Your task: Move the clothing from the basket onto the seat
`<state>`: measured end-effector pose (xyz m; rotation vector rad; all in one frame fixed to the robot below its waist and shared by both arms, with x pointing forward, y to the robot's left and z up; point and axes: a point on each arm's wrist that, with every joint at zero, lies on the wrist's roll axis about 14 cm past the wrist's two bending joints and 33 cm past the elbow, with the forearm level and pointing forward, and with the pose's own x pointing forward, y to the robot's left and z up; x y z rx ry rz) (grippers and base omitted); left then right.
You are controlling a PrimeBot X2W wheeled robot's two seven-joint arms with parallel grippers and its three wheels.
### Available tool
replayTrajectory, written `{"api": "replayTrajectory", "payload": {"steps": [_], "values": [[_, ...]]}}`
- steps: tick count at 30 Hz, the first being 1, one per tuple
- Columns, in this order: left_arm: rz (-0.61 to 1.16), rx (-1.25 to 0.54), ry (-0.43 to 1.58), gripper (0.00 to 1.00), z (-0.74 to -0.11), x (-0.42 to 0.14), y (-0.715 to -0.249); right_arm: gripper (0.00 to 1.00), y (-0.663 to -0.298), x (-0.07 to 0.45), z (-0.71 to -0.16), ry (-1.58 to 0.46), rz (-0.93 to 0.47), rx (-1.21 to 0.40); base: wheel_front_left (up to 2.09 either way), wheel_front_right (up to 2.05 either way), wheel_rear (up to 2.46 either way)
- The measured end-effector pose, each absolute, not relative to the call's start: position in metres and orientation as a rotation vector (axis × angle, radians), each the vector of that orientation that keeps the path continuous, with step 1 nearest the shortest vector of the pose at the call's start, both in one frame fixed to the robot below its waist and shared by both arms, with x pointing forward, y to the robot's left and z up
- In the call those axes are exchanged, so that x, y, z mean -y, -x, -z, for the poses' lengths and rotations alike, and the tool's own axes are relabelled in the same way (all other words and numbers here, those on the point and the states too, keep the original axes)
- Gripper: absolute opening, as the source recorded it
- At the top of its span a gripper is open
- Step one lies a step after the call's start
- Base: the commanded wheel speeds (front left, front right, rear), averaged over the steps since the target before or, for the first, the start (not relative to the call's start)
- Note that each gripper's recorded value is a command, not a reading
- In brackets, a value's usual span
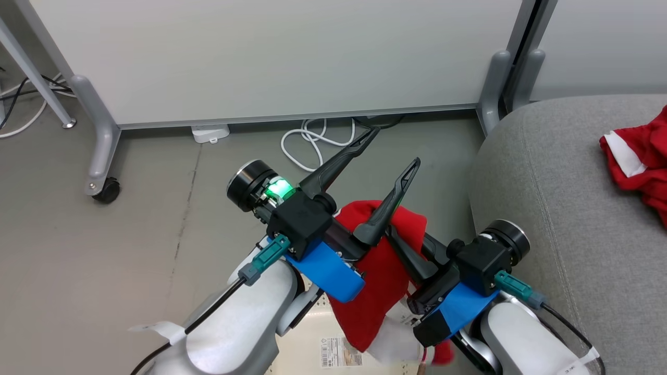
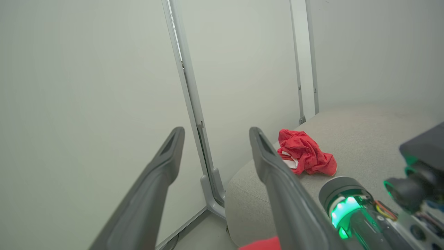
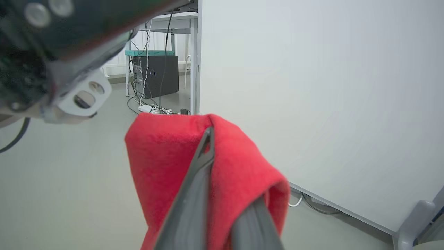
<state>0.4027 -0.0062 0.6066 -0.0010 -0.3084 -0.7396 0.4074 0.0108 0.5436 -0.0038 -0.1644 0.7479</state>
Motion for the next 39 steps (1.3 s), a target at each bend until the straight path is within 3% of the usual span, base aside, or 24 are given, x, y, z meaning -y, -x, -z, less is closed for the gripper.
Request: {"api": "replayTrajectory", "payload": {"steps": [9, 22, 39], "values": [[0.772, 0.286, 0.005, 1.00, -0.595, 0.018, -0.409, 0.00, -0.418, 0.016, -0.535, -0.016, -0.656, 0.139, 0.00, 0.00, 0.00], [0.938, 0.208, 0.044, 1.00, -0.558, 0.070, -0.413, 0.00, -0.428, 0.106, -0.513, -0.020, -0.381, 0.088, 0.00, 0.00, 0.00], [1.130, 0.153, 0.081, 1.00, -0.530, 0.128, -0.404, 0.00, -0.415, 0.199, -0.503, 0.002, -0.090, 0.058, 0.00, 0.00, 0.00]]}}
